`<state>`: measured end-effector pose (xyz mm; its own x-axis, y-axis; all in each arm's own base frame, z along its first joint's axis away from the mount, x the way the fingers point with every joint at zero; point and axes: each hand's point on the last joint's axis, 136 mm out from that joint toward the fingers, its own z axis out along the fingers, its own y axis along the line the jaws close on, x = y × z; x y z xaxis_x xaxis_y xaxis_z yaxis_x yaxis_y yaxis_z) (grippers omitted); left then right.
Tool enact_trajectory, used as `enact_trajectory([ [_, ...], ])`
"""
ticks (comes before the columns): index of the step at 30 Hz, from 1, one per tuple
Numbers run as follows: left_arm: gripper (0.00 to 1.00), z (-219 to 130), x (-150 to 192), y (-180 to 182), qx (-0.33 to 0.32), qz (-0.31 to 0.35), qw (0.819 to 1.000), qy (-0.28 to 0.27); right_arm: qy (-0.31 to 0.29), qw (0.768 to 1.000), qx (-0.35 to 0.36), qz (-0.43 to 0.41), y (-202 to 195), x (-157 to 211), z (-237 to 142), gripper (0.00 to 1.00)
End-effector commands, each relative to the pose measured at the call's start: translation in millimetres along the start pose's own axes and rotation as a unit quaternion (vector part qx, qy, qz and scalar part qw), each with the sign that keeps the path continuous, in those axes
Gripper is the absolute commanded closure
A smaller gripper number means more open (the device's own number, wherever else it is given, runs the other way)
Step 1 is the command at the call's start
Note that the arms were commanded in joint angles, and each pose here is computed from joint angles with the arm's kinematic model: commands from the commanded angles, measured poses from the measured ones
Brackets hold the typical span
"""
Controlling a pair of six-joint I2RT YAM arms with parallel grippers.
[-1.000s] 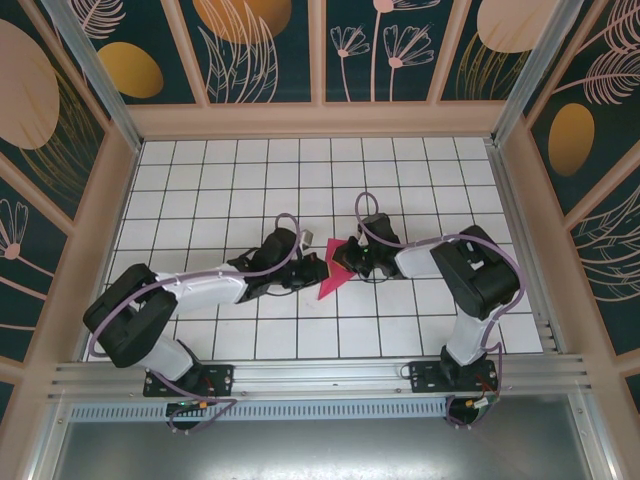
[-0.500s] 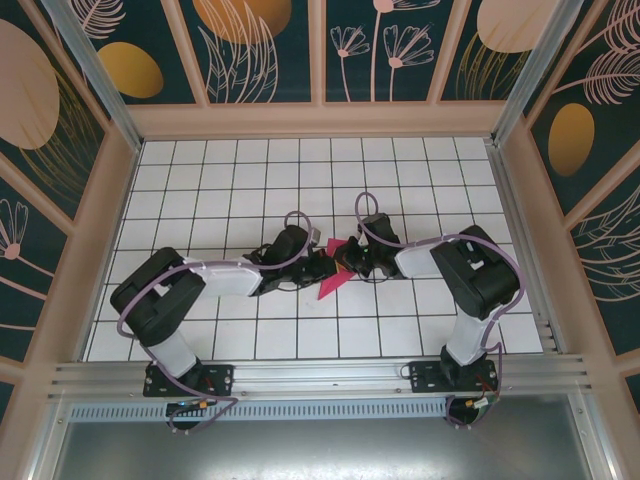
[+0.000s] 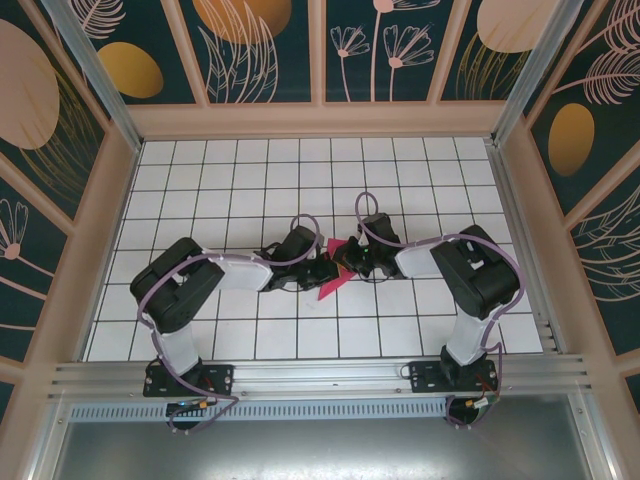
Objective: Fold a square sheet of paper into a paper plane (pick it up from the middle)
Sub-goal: Fourth fold the wing at the center of the table.
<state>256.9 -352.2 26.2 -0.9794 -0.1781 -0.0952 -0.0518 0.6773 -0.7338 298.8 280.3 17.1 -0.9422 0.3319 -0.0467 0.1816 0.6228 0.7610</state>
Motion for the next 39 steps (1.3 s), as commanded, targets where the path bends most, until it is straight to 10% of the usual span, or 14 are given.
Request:
enact_trajectory([
  [1, 0.93, 7, 9, 15, -0.027, -0.013, 0.999, 0.027, 0.035, 0.996, 0.072, 0.028, -46, 21, 4, 0.92],
  [21, 1.00, -1, 35, 75, -0.092, -0.033, 0.994, 0.039, -0.025, 0.991, -0.032, -0.129, 35, -26, -46, 0.89],
  [39, 1.00, -1, 36, 79, -0.095, -0.023, 0.994, 0.041, 0.035, 0.992, 0.023, -0.118, -5, -2, 3, 0.91],
])
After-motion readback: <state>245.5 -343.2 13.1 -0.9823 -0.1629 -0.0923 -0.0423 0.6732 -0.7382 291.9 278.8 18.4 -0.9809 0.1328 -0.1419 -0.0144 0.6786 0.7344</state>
